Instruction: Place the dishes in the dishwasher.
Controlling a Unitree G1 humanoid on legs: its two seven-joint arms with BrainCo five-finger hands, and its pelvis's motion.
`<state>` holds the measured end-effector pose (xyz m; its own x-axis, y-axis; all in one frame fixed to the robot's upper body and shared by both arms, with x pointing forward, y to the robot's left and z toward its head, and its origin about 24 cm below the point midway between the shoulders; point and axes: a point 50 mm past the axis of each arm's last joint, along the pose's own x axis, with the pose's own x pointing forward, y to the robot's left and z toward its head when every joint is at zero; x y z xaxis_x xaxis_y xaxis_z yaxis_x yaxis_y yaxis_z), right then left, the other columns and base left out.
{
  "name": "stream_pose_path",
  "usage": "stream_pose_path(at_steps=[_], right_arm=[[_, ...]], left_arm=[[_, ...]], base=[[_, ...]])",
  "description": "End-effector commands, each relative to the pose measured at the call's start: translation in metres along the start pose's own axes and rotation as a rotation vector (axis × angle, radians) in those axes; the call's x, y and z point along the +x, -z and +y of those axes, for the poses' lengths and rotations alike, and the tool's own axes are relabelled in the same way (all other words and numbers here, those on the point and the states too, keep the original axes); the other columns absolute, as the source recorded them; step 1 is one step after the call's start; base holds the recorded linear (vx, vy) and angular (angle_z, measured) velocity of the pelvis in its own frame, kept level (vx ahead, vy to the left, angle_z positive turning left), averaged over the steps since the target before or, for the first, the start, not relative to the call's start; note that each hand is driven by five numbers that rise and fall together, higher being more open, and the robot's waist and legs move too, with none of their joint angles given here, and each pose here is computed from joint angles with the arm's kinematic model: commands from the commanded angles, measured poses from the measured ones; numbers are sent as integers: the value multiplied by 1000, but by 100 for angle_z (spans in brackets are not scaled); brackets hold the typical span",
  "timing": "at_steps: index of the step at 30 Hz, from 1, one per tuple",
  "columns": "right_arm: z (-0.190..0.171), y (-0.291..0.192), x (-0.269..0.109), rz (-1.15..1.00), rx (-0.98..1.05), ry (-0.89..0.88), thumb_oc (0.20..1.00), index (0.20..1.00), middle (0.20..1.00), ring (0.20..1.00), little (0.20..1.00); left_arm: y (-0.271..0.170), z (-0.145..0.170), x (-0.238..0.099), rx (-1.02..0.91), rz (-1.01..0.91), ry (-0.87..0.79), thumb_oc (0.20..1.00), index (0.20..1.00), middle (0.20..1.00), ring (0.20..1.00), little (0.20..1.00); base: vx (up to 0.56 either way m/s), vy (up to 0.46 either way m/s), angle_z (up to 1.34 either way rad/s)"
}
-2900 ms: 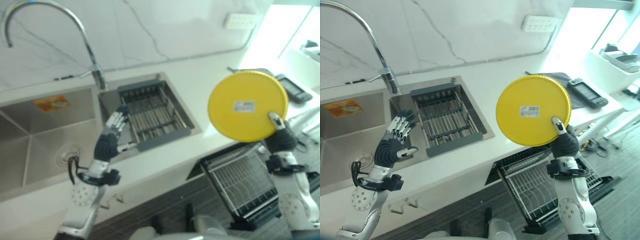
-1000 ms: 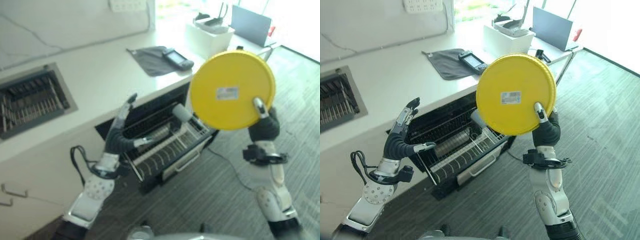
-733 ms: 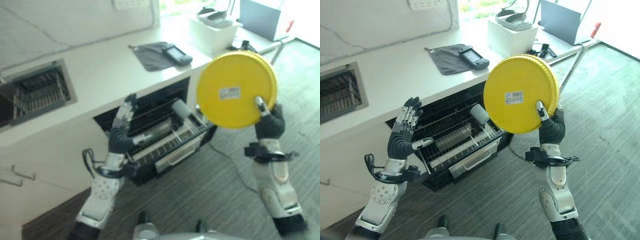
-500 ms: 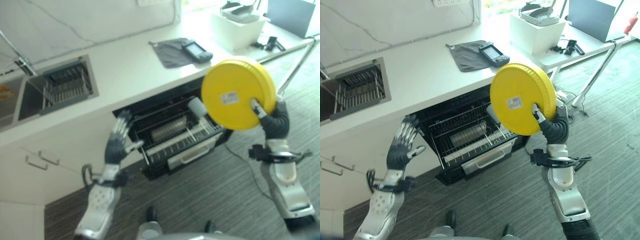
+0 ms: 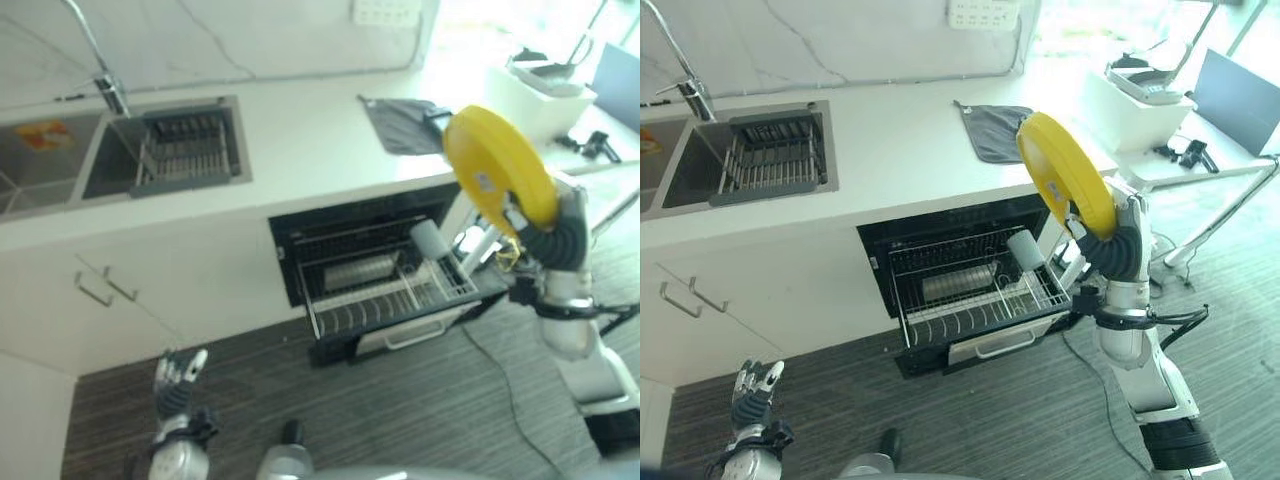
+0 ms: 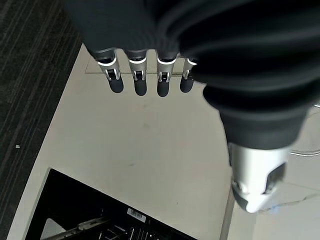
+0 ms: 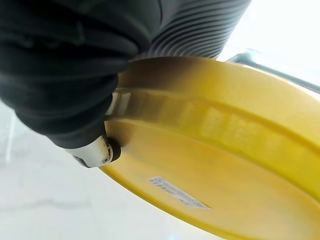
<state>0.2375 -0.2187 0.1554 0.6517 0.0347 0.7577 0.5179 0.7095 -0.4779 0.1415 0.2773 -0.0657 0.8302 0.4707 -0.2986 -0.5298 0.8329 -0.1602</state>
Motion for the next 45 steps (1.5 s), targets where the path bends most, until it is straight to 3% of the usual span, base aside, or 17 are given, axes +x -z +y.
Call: stream_pose_path(at_steps=[1,10,15,20,27,33,36,45], right_arm=[[-14,-16,20,-193,-13,102,200,200,200,200,200],[-5,-13,14,-363,-217,100,200,200,200,200,200],[-14,-14,11,-656,-556,104,200,200,200,200,200],[-16,6,1,-703,-692,99,200,200,200,200,200],[7,24,-18,-676,-641,-70,200,200,200,200,200],[32,25,-35,-676,-558,-257,200,200,200,200,200],[45,49,-59,-533,-554,-373,200,200,200,200,200],[67,58,-83,-489,-528,-526,200,200,200,200,200]], left_arm=[[-29,-21,14,73,-122,155,1000,1000,1000,1000,1000],[-37,-21,27,69,-134,83,1000,1000,1000,1000,1000],[-9,-9,17,39,-29,-8,1000,1000,1000,1000,1000],[20,6,4,70,70,-67,1000,1000,1000,1000,1000],[35,41,-9,54,167,-195,1000,1000,1000,1000,1000],[29,39,-1,55,153,-170,1000,1000,1000,1000,1000],[34,37,-4,84,178,-142,1000,1000,1000,1000,1000],[33,39,-2,92,181,-137,1000,1000,1000,1000,1000]], base=[[102,-33,14],[162,-247,11],[153,-195,33],[66,107,52],[113,172,9],[8,-9,4],[-4,-78,3],[1,-8,3]])
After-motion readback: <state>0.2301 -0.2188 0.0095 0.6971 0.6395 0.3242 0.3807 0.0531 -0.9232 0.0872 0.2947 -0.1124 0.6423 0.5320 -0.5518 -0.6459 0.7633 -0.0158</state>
